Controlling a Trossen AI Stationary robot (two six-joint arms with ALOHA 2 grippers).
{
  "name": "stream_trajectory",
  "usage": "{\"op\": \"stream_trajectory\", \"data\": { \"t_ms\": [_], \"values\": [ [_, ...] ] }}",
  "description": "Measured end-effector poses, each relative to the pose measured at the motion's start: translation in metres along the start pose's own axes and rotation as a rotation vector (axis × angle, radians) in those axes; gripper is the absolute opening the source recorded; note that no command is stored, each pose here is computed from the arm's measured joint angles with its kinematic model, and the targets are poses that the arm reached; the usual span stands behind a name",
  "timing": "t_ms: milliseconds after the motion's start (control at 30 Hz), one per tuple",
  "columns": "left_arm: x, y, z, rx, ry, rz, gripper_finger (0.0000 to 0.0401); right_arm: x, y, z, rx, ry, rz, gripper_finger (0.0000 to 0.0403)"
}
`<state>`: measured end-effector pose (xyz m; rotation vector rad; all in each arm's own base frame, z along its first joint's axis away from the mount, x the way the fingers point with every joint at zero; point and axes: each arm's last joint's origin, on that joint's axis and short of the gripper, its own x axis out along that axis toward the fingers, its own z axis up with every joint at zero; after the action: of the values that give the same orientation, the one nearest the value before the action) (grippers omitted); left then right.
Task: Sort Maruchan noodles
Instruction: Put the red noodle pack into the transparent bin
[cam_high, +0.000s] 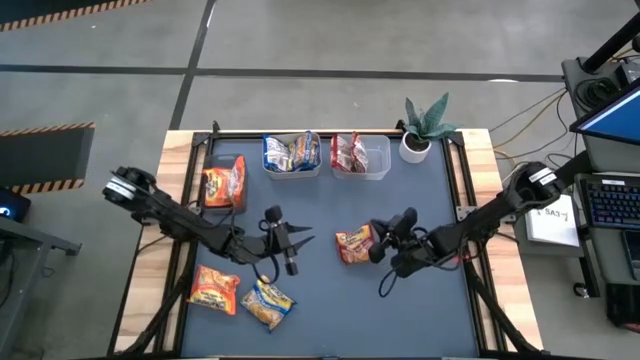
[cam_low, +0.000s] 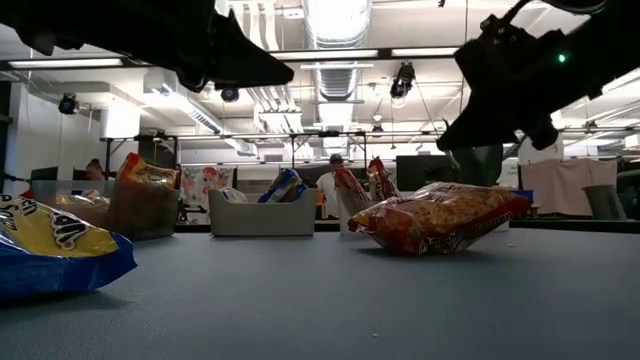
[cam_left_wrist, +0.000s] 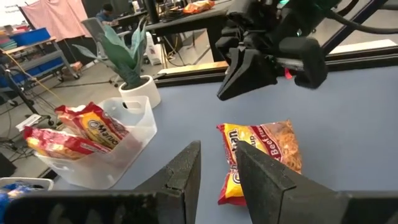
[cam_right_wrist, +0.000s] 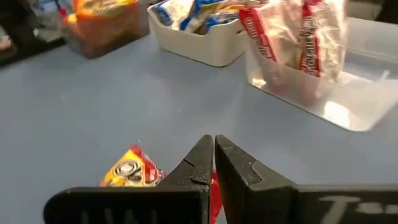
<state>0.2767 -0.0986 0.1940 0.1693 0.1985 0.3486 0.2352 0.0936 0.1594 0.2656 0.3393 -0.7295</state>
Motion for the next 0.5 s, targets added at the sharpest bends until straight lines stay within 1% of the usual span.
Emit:
{"op": "stream_trajectory", "data": {
  "t_ms": [33,100,200,400,500],
  "values": [
    [0.001,-0.001,-0.002,-0.002,-0.003,-0.002,0.0087,0.002,0.000,-0.003,-0.019,-0.005,0.008,0.0008],
    [0.004,-0.004,-0.004,-0.003,-0.004,-0.003,0.0087,0.007,0.003,-0.009,-0.018,-0.027,0.030,0.0008],
    [0.008,-0.008,-0.003,0.019,-0.005,-0.003,0.0087,0.017,0.001,-0.020,-0.031,-0.046,0.029,0.0008],
    [0.019,-0.018,0.009,0.067,-0.017,-0.003,0.0087,0.039,-0.004,-0.041,-0.070,-0.021,-0.027,0.0008],
    [0.022,-0.021,0.009,0.098,-0.008,-0.010,0.0087,0.050,-0.004,-0.048,-0.065,0.008,-0.046,0.0008]
  ]
}}
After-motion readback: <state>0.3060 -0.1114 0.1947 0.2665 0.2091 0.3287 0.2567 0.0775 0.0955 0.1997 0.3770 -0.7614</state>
